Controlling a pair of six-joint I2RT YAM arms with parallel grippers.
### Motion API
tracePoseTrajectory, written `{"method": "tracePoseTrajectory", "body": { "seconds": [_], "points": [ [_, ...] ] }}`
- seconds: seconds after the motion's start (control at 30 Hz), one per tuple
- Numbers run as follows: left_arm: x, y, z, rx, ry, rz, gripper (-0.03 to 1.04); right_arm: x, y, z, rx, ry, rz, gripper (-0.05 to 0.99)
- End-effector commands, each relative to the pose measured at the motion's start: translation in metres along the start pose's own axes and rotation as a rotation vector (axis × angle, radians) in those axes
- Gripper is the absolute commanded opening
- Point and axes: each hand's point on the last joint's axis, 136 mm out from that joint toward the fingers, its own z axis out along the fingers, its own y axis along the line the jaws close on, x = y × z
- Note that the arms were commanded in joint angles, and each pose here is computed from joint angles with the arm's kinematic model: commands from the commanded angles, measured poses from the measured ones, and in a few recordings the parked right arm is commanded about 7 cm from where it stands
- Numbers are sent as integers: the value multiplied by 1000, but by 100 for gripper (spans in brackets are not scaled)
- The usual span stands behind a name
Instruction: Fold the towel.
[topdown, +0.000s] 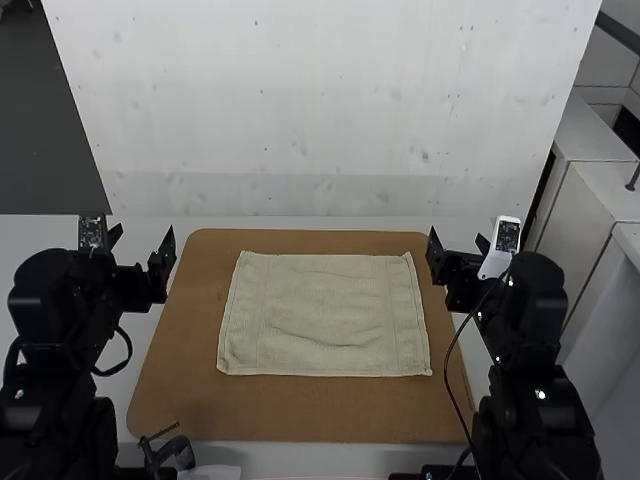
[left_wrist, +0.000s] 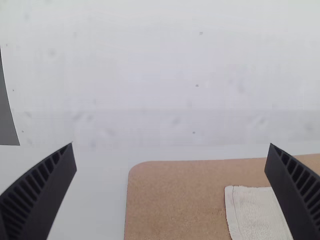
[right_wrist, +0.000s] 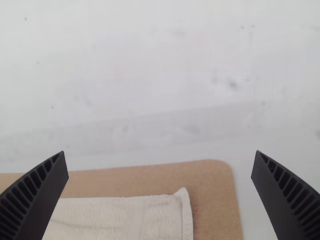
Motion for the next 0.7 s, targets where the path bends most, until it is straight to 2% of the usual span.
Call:
{"method": "tracePoseTrajectory", "body": {
  "seconds": [0.0, 0.1, 0.2, 0.27, 0.4, 0.57, 0.67],
  "points": [
    [-49, -5, -8, 23, -66, 8, 97, -40, 16, -7, -54, -43, 4, 96],
    [-55, -11, -2, 51, 26, 3, 98, -44, 18, 1, -51, 34, 9, 96],
    [-49, -11, 10, 49, 162, -2, 98, -41, 17, 16, -36, 124, 18, 96],
    [-37, -5, 24, 11, 280, -8, 98, -32, 14, 29, -24, 214, 15, 96],
    [-14, 1, 49, -17, 438, -6, 98, -9, 6, 58, 12, 379, 29, 96],
    [20, -6, 78, 1, 617, 1, 98, 18, -3, 92, 41, 508, 35, 96],
    [42, -11, 94, -14, 701, 37, 98, 38, -11, 109, 72, 574, 35, 96]
  ]
}}
